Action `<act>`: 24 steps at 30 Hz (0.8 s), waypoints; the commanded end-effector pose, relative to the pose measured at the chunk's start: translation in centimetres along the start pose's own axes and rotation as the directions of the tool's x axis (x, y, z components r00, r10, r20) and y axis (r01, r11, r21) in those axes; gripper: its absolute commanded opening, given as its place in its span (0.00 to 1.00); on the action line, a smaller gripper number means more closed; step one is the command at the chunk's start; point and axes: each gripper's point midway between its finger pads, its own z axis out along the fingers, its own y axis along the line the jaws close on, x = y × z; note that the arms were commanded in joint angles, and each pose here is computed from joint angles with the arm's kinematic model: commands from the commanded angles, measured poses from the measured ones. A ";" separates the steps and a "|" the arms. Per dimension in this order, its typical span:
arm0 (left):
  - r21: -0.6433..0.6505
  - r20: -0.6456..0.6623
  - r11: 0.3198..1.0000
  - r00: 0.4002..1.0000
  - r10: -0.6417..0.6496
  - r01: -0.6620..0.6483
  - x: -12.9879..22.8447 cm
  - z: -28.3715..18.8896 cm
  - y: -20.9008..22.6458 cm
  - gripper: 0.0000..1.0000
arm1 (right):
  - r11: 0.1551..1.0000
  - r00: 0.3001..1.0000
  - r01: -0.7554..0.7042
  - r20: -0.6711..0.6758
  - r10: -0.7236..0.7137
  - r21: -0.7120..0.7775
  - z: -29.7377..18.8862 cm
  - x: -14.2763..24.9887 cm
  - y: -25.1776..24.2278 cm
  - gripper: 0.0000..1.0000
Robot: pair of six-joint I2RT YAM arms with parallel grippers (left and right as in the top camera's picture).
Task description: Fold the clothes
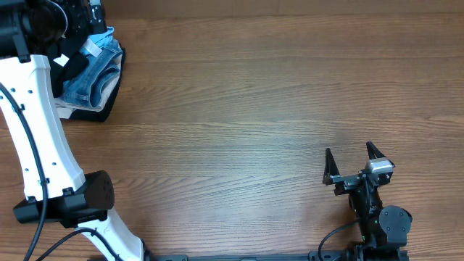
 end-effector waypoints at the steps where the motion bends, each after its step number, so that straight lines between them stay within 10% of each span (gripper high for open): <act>1: 0.009 0.017 1.000 1.000 0.003 -0.003 -0.3 -0.6 -0.4 1.00 | 1.000 1.000 -0.002 0.007 0.002 0.003 0.0 0.1 0.0 1.00; 7: 0.086 0.018 0.996 1.000 0.006 -0.007 -0.2 -1.5 -2.0 1.00 | 1.000 1.000 -0.002 0.007 0.002 0.003 0.0 0.1 0.0 1.00; 14: 0.258 0.376 0.946 0.922 0.088 -0.196 -4.3 -7.1 -9.7 1.00 | 1.000 1.000 -0.002 0.007 0.002 0.003 0.0 0.1 0.0 1.00; 24: 0.196 0.477 0.981 0.874 -0.097 0.002 3.0 -7.6 -9.7 1.00 | 1.000 1.000 -0.002 0.007 0.002 0.003 0.0 0.1 0.0 1.00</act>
